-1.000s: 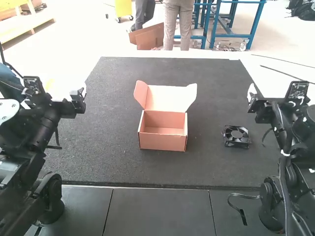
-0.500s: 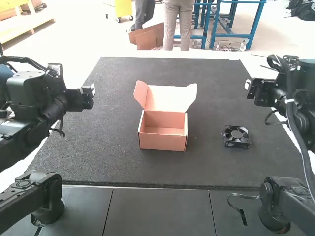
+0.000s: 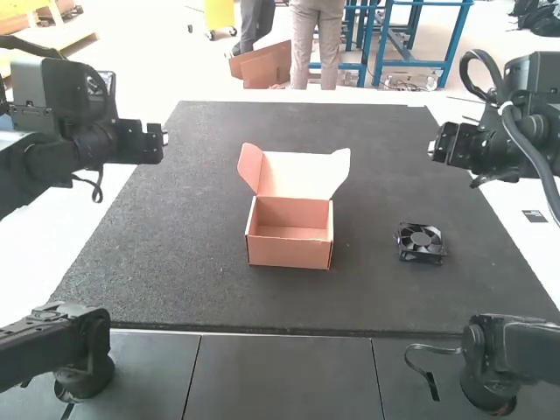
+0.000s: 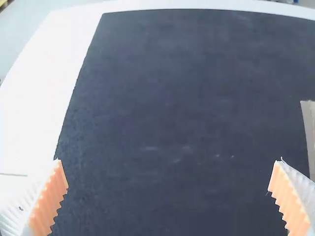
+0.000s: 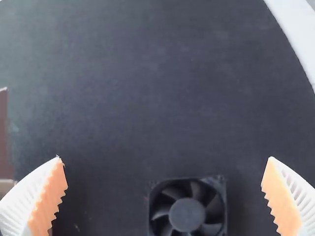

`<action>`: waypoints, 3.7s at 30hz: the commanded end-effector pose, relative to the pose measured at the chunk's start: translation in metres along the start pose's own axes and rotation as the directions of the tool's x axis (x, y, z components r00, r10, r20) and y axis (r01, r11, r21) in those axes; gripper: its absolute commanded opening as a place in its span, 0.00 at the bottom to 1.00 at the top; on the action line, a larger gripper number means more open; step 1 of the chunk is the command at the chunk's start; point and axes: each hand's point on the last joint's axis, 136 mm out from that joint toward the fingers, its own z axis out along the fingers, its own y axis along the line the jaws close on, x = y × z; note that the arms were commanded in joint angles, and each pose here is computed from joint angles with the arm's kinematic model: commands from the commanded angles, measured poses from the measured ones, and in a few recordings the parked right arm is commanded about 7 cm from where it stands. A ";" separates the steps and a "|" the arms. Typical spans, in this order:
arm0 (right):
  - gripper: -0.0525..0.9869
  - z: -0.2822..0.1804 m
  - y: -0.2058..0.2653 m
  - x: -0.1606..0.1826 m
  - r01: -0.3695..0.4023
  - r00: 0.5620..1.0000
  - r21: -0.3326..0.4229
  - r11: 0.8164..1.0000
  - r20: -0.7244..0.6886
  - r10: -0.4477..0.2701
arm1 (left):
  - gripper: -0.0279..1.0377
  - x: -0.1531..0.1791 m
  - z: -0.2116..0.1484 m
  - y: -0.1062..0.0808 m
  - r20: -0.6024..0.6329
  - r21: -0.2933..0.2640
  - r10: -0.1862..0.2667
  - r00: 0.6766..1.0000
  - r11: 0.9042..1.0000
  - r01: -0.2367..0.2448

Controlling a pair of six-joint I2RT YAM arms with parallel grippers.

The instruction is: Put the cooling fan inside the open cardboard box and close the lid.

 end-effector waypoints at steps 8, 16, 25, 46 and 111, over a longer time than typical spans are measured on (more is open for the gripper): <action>0.92 0.027 -0.037 0.006 0.084 0.969 0.101 0.991 -0.240 -0.058 | 0.93 0.000 0.002 -0.006 -0.077 0.033 0.019 0.997 0.999 -0.017; 0.92 0.050 -0.059 0.033 0.128 0.906 0.113 0.985 -0.418 -0.069 | 0.94 0.006 0.007 -0.007 -0.137 0.037 0.007 0.991 0.999 -0.002; 0.92 0.072 -0.067 0.077 0.148 0.838 0.097 0.984 -0.541 -0.073 | 0.94 0.009 0.007 -0.007 -0.177 0.034 -0.002 0.984 0.999 0.008; 0.92 0.116 -0.096 0.115 0.173 0.771 0.170 0.970 -0.637 -0.026 | 0.93 -0.002 0.011 -0.007 -0.180 0.036 -0.001 0.984 0.999 0.008; 0.04 -0.023 0.114 0.030 -0.183 0.852 -0.162 0.970 -0.518 0.074 | 0.94 0.020 0.026 -0.003 -0.218 0.028 -0.013 0.976 0.999 0.020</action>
